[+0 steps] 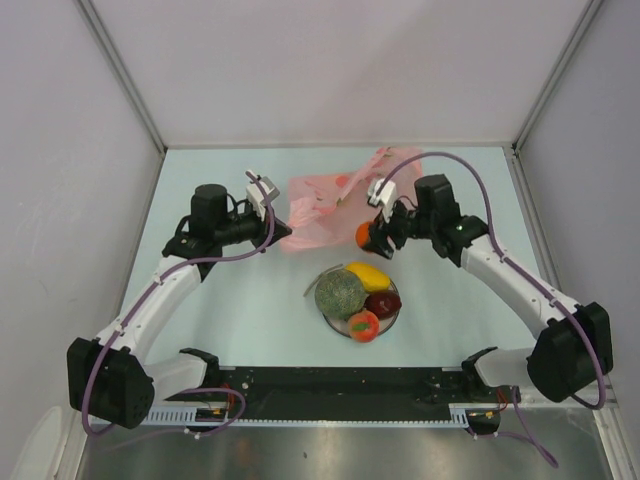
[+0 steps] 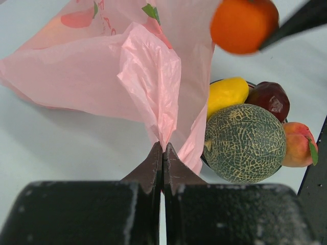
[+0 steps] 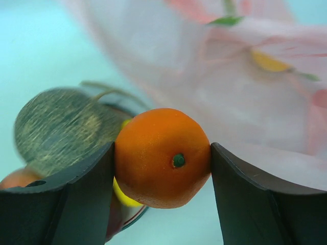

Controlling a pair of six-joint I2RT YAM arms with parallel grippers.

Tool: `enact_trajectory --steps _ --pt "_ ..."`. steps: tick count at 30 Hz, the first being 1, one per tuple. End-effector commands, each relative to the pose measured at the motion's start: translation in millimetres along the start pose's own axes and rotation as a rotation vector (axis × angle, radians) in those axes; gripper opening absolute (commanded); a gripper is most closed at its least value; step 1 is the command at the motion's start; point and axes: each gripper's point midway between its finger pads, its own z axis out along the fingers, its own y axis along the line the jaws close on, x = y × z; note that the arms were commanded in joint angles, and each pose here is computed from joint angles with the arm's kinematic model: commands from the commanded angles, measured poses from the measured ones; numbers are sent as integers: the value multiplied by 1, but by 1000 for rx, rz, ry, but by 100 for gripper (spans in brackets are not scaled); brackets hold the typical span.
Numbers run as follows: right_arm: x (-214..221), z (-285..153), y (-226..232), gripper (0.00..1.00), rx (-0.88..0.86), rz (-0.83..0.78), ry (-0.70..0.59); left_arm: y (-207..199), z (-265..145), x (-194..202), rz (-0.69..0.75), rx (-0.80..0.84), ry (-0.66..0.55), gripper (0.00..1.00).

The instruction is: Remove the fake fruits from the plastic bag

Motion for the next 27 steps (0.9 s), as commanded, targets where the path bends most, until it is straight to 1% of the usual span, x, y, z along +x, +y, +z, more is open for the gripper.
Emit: enact_trajectory --steps 1,6,13,17,22,27 --pt "46 -13 55 0 -151 -62 122 -1 -1 -13 21 8 -39 0" --pt "72 -22 75 0 -180 -45 164 -2 -1 -11 19 10 -33 0" --pt "79 -19 78 0 -189 -77 171 -3 0 -11 21 14 -36 0" --pt "88 -13 92 0 -238 -114 196 -4 -1 -11 20 12 -34 0" --pt "90 -8 103 0 -267 -156 193 -5 -1 -10 15 13 -30 0" --pt "93 -5 104 4 -275 -151 198 -4 0 -9 16 12 -27 0"
